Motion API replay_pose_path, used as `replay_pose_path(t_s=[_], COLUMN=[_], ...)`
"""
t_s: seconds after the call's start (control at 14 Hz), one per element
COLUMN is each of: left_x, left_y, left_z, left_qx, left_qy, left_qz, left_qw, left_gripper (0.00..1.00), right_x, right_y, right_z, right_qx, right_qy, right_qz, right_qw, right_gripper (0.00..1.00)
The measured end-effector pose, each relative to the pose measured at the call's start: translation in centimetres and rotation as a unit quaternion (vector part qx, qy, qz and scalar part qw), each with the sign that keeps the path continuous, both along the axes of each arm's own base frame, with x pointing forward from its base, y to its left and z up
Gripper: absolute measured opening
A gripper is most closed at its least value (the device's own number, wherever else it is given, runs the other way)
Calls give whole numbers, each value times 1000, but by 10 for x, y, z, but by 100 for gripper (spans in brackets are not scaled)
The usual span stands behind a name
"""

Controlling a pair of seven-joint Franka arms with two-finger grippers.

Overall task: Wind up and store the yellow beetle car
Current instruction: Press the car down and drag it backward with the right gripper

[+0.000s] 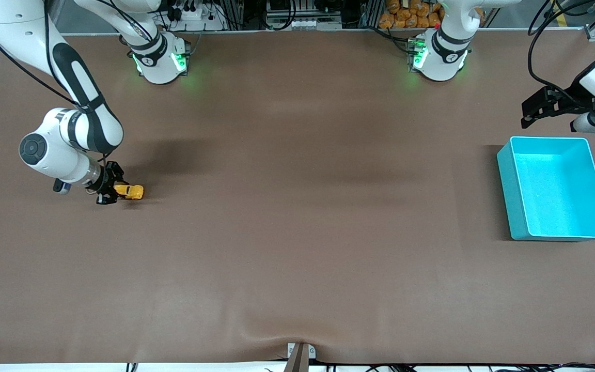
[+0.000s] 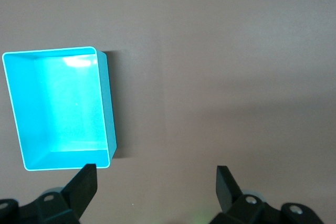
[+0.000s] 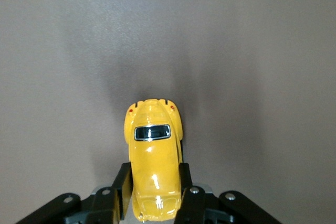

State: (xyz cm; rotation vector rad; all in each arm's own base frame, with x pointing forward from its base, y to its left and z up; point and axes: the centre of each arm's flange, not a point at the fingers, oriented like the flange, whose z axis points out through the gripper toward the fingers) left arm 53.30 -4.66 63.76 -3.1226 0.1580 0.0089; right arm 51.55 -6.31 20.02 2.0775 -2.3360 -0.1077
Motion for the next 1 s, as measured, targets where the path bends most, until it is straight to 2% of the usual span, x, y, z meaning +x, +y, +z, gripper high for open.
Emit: replay_pose_path(t_s=[1.0], left_x=[0], left_y=[0], left_z=[0], left_qx=[0], left_qy=[0], left_qz=[0], left_qw=[1000], left_gripper=[100], right_x=[-1], right_y=[-6], right_z=[0], right_qx=[-7], right_qy=[-1], right_qz=[3], right_qw=[1000], right_gripper=[40])
